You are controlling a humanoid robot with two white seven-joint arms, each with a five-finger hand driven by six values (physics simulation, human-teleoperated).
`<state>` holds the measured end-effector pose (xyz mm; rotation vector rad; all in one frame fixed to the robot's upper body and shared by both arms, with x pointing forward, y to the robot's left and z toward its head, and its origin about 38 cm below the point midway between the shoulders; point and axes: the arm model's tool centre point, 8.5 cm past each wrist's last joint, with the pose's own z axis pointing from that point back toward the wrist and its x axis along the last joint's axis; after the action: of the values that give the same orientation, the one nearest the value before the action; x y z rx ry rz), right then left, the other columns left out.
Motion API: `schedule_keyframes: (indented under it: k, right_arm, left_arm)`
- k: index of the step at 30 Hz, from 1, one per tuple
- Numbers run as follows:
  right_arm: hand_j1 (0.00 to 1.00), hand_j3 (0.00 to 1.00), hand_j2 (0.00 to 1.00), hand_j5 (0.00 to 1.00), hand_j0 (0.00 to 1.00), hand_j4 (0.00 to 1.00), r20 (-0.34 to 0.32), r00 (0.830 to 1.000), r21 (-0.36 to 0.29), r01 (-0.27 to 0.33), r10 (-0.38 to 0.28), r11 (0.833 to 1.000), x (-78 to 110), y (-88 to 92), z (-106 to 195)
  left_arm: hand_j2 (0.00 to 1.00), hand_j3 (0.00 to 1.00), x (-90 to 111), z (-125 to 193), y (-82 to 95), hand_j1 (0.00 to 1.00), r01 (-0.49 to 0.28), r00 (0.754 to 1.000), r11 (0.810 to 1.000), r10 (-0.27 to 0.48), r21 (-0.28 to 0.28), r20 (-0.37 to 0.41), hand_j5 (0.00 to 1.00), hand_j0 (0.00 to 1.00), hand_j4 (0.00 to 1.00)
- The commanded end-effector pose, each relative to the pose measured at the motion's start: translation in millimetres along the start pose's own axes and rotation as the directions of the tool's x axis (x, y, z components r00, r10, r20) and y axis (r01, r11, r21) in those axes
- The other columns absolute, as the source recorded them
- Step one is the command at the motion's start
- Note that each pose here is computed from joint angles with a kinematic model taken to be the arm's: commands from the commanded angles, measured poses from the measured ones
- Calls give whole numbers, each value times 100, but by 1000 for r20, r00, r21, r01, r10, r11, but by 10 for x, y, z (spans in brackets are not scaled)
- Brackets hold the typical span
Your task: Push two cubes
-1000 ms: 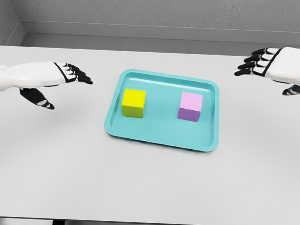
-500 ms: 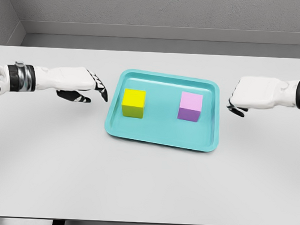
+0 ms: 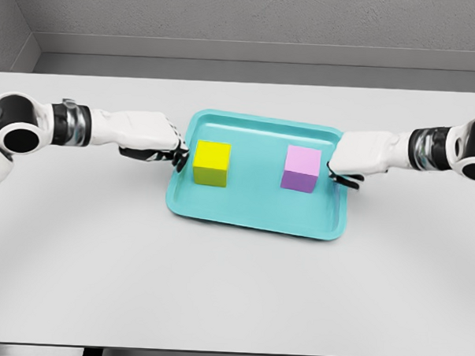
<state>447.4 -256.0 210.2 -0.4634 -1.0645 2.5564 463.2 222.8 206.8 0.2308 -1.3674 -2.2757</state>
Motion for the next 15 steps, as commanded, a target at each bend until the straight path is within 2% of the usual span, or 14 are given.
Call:
schedule_keyframes:
  k: [1,4,5,7,13,15]
  right_arm:
    - [0,0,0,0,0,0,-17,999,15,44,-44,999,-100,87,-63]
    - [0,0,0,0,0,0,-10,999,24,50,-50,998,-98,99,-126]
    - [0,0,0,0,0,0,-10,998,40,61,-61,997,-104,156,-159]
    - [0,0,0,0,0,0,-19,998,41,66,-65,997,-154,136,-169]
    - [0,0,0,0,0,0,13,998,70,60,-61,996,-61,190,-301]
    - [0,0,0,0,0,0,12,998,64,53,-54,997,-71,146,-302]
  left_arm:
    - [40,40,5,-28,2,40,10,1000,1000,-10,-6,-4,40,40,40]
    - [40,40,-55,-14,-24,40,10,1000,1000,-11,-20,-26,40,40,40]
    - [40,40,-56,-22,-9,40,14,1000,1000,-14,-19,-27,40,40,40]
    - [40,40,-88,-43,-33,40,14,999,999,-15,-30,-38,40,40,40]
    - [40,40,-69,-201,-17,40,30,999,999,-32,-40,-36,40,40,40]
    - [40,40,-141,-204,-15,40,20,998,999,-23,-46,-56,40,40,40]
